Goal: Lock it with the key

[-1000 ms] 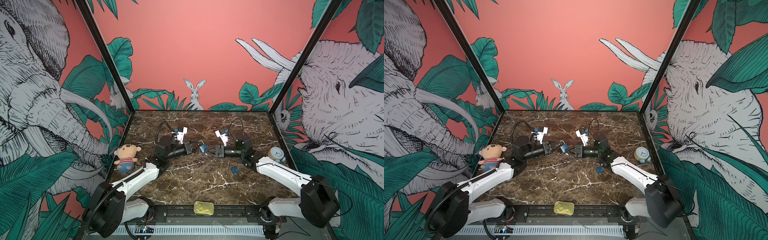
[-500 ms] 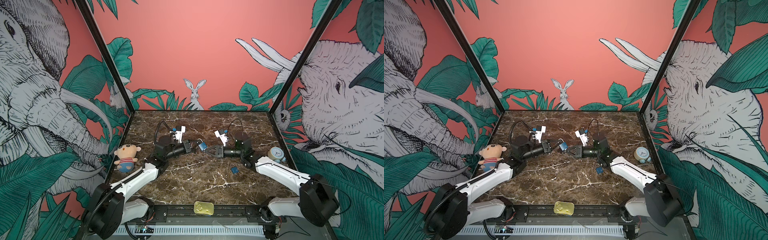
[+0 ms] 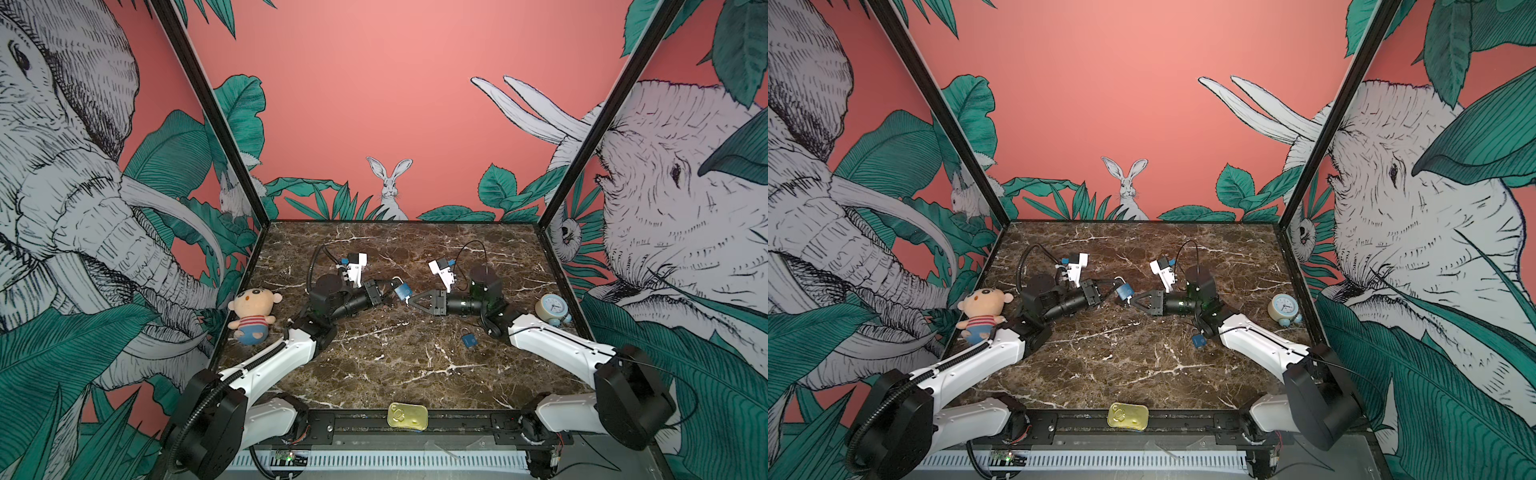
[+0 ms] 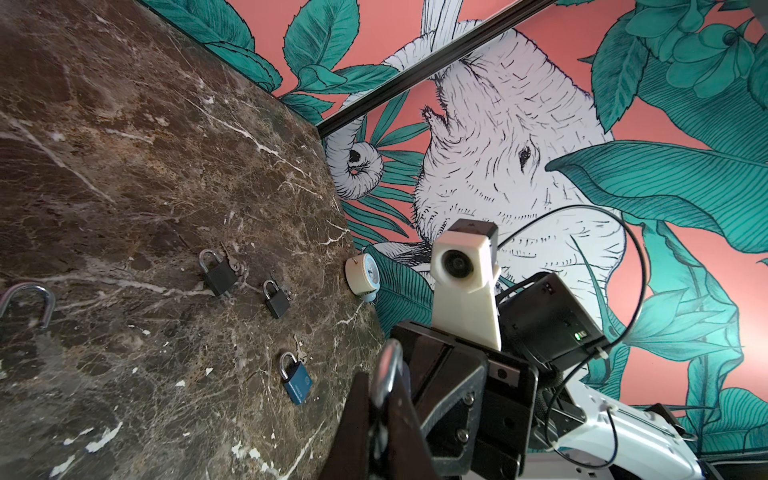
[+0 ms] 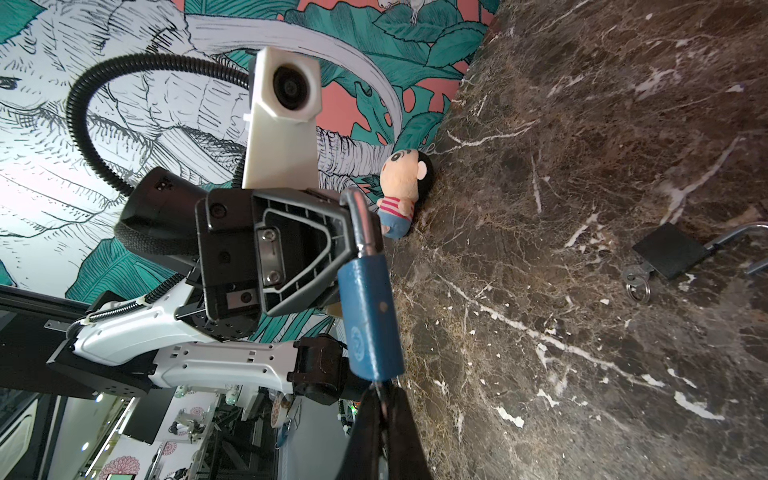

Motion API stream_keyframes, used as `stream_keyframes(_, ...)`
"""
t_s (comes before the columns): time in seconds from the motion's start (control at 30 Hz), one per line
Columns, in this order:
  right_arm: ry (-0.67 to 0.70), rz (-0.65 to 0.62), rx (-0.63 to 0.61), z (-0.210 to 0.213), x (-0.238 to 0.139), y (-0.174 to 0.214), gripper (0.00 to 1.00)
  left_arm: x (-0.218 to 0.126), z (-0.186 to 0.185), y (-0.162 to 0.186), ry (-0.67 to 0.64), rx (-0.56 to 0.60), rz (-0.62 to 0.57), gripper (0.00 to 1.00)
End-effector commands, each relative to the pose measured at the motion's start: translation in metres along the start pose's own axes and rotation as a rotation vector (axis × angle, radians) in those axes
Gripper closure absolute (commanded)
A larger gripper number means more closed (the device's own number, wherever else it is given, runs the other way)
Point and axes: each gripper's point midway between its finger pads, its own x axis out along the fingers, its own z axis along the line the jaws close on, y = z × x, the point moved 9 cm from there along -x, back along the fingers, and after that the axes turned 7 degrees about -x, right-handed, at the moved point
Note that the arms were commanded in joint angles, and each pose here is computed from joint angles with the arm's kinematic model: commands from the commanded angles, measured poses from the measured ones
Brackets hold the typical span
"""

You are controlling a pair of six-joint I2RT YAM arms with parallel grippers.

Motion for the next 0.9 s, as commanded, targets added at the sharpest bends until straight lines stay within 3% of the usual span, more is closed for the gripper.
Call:
stream_keyframes(0.0,-0.030,0.023,0.026,-0.001,0.002,0.009,1.00,-0.010,-0.026,-0.024,0.103,0.064,-0.186,1.00)
stream_keyframes(0.33,-0.040,0.023,0.033,-0.001,-0.001,0.014,1.00,-0.020,-0.032,-0.042,0.128,0.068,-0.245,1.00)
stream_keyframes(0.53,-0.013,0.015,0.034,-0.003,-0.004,0.016,1.00,-0.022,-0.031,-0.042,0.096,0.081,-0.211,1.00)
stream_keyframes(0.87,0.371,0.039,0.011,-0.021,-0.047,0.031,1.00,0.000,0.004,-0.013,-0.029,0.032,0.066,1.00)
